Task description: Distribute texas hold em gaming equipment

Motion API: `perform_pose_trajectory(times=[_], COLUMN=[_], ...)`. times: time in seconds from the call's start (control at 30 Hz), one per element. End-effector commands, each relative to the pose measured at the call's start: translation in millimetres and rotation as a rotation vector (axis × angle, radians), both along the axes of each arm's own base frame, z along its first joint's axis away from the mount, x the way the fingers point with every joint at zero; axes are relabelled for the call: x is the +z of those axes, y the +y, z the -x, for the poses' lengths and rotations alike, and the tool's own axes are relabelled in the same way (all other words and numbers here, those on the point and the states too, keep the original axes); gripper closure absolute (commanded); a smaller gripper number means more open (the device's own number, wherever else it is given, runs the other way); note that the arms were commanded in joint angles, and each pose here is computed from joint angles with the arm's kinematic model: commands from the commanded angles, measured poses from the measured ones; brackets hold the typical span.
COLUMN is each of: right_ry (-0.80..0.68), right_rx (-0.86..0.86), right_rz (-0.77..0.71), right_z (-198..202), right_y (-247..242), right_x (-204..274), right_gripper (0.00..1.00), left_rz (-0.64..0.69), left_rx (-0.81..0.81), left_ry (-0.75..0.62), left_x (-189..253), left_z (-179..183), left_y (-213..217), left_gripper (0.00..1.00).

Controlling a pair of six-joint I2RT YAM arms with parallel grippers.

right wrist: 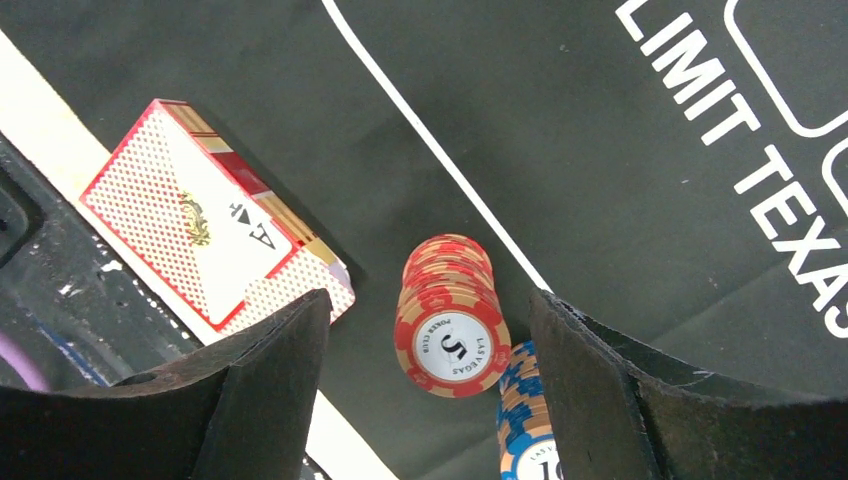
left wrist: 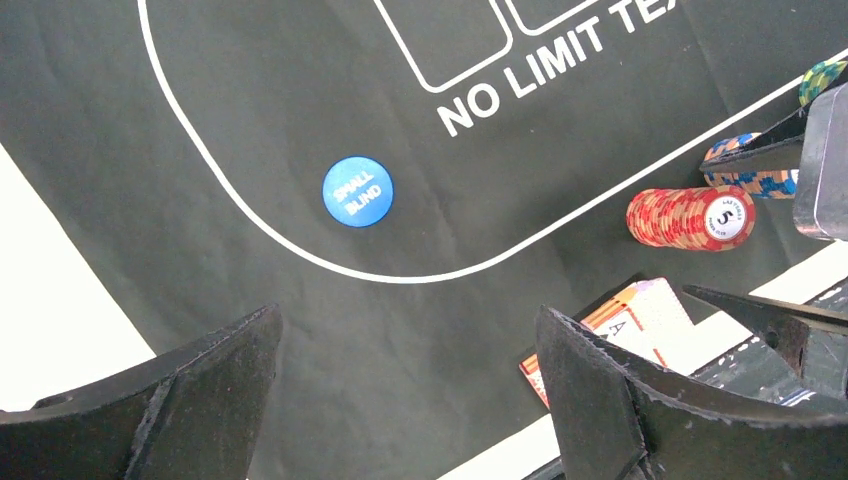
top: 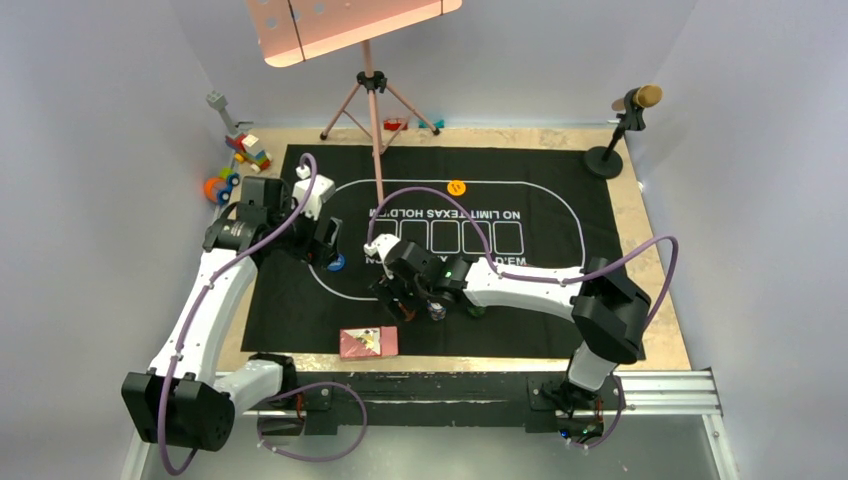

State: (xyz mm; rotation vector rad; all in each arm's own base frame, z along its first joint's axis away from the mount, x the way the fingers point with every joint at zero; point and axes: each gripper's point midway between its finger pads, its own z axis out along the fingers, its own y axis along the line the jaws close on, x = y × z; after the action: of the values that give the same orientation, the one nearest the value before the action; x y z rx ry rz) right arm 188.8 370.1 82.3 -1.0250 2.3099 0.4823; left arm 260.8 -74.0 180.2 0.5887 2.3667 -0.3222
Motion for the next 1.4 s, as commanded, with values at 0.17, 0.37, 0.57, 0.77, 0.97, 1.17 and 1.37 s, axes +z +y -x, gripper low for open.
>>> perform_pose_trajectory(times=[0.17,0.37,0.57,0.77,0.97,1.17,1.37], right_ry=[-0.042,-0.037,-0.038,-0.046,-0.065,-0.073,-0.073], right_rx=[-0.03,-0.032,-0.038,-0.043,-0.049,-0.039,-0.036], right_rz=[0.007,0.012,0.02,0.059,0.024,0.008,0.015], right_z=[-7,-6,-7,-10,-12,-13,-11], right_y=[-4,-4,-4,-8,-5,-2,-6], right_x=[-7,-10,-12,-19,-4,7,12], right_gripper=[0.31,0.37,0.46,0.47,0.5,0.44,0.41], left_rz=[0.016,0.016,0.011,0.015,0.013,0.018,0.022], left_rx=[-0.003,-0.011,-0.02,-0.03,-0.036,-0.045,-0.058], left_ry=[-0.018,-0.02,-0.028,-0.039,-0.04,-0.031,-0.031], left_x=[-1,-1,-1,2,1,-2,-1], left_z=[-2,-1,0,1,2,3,5], left_y=[-1,-2,-2,-3,-3,-4,-6], left_gripper=[0.0,0.0,0.0,0.0,0.0,0.0,0.0])
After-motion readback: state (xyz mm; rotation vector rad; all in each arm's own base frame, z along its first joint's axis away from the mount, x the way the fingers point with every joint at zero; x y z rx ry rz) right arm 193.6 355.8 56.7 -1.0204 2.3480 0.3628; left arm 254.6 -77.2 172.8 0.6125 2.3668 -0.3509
